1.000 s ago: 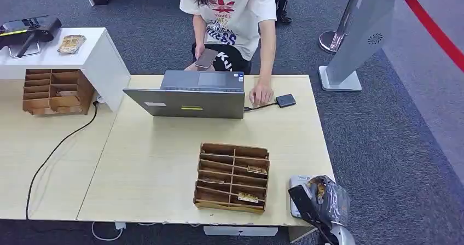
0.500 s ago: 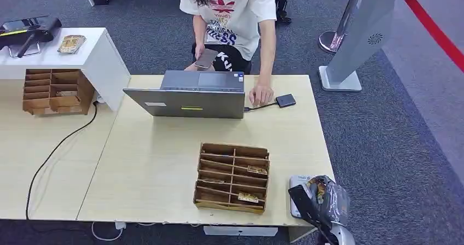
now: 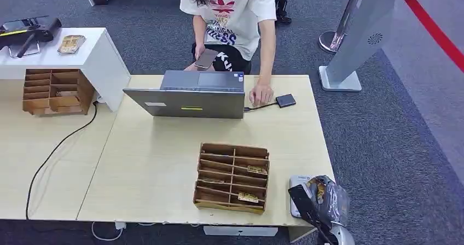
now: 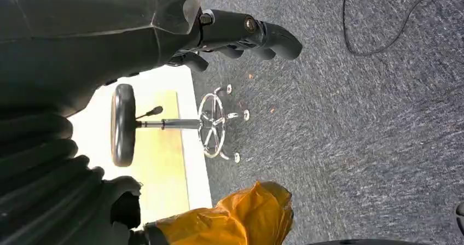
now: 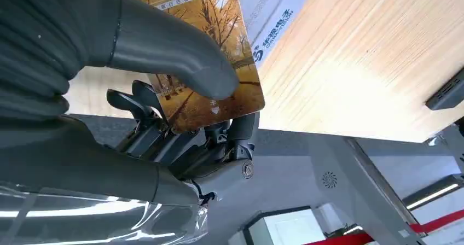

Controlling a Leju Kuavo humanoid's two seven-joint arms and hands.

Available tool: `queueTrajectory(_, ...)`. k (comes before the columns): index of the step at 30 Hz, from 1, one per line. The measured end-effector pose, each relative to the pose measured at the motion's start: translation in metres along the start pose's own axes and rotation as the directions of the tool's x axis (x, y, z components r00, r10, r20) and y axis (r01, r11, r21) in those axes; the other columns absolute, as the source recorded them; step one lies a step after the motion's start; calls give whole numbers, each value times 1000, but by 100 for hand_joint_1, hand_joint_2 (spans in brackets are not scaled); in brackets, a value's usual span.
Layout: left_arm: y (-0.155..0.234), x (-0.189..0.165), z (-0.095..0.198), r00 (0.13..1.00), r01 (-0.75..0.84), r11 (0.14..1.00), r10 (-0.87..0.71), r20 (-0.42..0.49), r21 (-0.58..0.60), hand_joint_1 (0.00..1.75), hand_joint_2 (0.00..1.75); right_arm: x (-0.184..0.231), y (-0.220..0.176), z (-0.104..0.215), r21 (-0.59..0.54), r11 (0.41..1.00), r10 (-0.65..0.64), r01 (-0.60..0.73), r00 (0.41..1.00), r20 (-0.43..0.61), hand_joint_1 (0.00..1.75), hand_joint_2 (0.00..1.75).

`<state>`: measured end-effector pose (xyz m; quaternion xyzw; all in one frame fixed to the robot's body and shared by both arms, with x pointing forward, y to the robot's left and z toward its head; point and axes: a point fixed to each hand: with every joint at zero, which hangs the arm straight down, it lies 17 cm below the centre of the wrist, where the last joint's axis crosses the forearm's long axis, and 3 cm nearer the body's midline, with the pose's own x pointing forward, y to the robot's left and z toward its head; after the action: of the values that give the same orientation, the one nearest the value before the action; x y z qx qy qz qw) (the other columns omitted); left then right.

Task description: Pass the card to the sensor for recognition and then transmit it.

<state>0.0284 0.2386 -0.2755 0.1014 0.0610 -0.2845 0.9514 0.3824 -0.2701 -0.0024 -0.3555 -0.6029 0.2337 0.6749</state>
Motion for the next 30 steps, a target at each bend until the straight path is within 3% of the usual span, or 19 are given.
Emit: queueTrajectory(30,0,0,0,1000,-2,1000,2,0,0,0,175,0,0,0,1,1000,-1,1,1000,-2,175,175)
